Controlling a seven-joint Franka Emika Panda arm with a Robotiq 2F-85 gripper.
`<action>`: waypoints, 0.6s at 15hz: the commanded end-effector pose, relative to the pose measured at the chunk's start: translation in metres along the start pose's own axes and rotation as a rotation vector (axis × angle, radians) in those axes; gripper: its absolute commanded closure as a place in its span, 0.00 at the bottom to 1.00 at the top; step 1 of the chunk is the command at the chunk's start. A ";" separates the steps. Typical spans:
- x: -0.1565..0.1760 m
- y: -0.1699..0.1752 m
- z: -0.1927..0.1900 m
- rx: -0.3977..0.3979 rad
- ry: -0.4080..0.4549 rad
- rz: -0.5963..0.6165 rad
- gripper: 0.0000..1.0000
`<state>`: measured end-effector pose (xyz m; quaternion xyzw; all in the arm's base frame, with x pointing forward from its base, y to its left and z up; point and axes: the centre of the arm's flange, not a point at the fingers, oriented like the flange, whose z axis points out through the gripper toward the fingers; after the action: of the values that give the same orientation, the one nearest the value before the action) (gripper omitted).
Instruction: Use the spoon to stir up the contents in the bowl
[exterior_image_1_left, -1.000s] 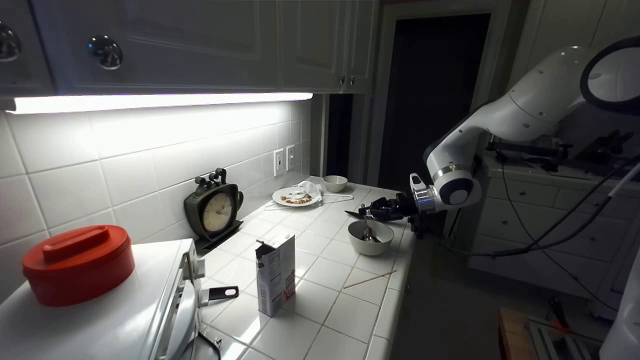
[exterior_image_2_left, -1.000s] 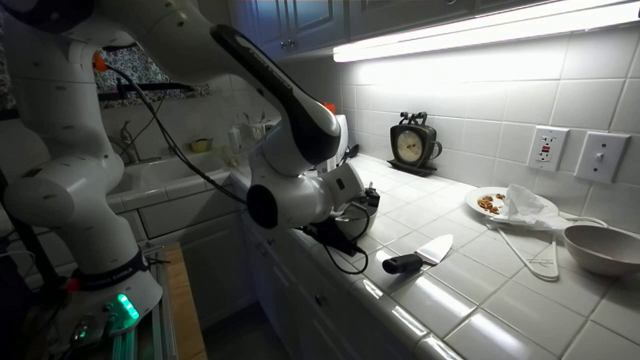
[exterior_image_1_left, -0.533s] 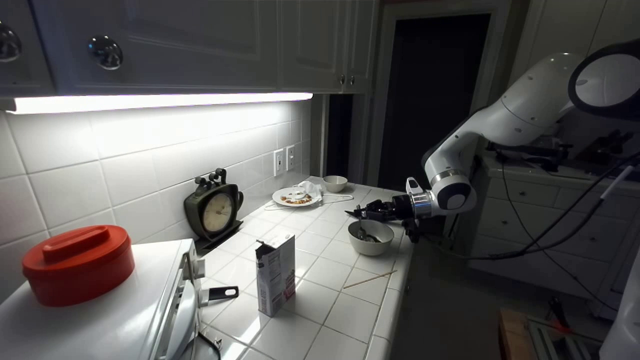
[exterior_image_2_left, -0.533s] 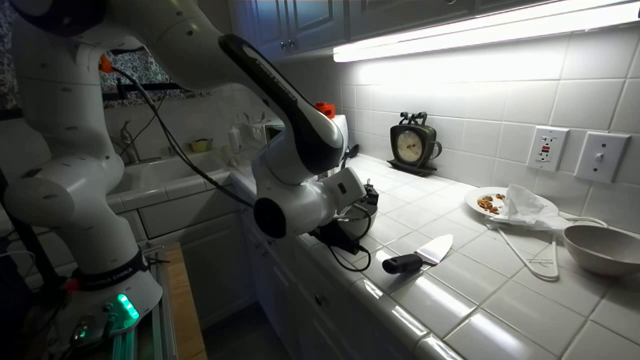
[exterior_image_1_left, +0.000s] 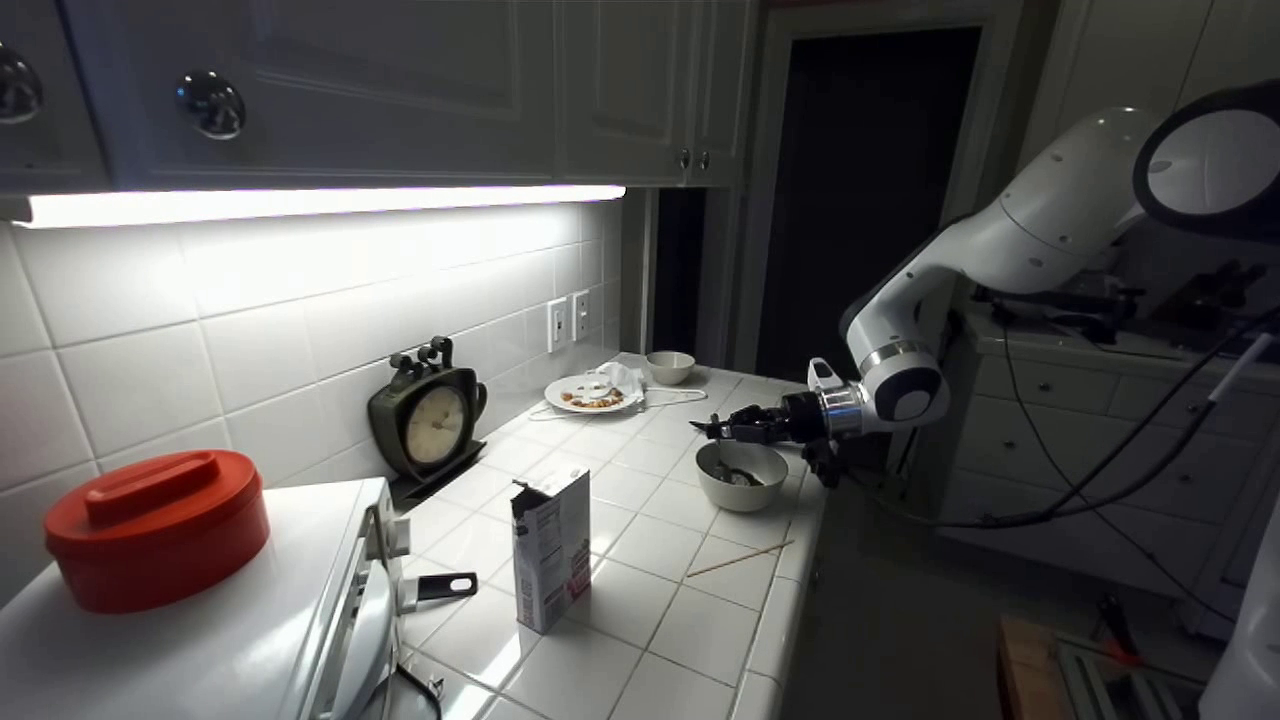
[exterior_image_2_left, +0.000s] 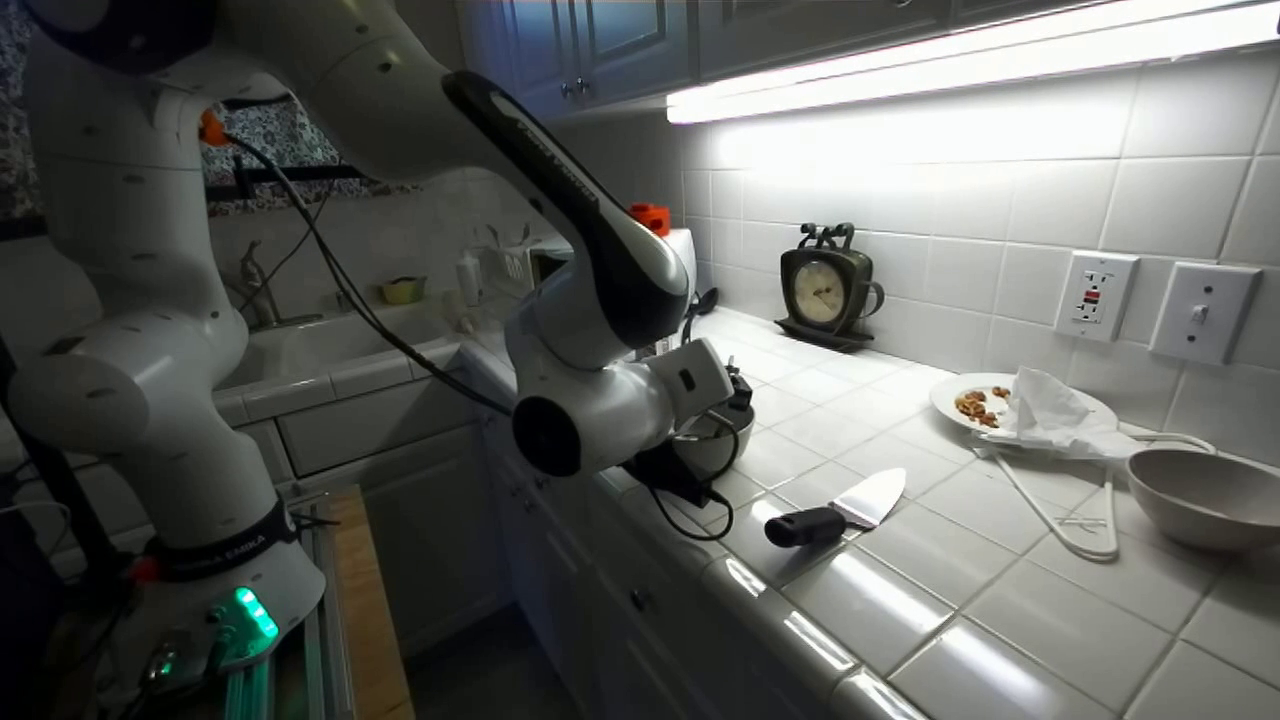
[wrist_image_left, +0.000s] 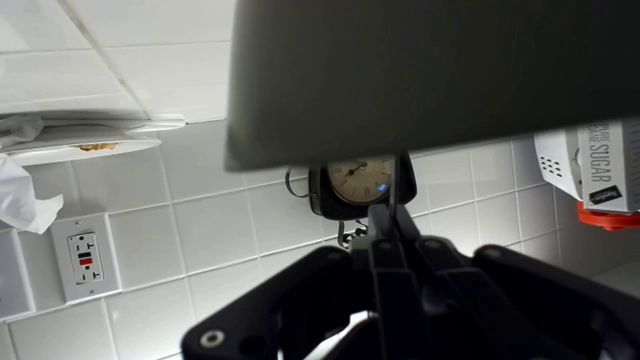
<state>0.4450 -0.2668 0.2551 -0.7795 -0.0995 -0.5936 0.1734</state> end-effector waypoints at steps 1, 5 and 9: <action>0.003 -0.004 -0.005 0.040 -0.072 0.057 0.99; 0.008 -0.001 -0.010 0.035 -0.076 0.065 0.99; 0.016 0.006 -0.014 0.006 -0.039 0.071 0.99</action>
<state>0.4395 -0.2715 0.2594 -0.7940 -0.0903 -0.5671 0.1993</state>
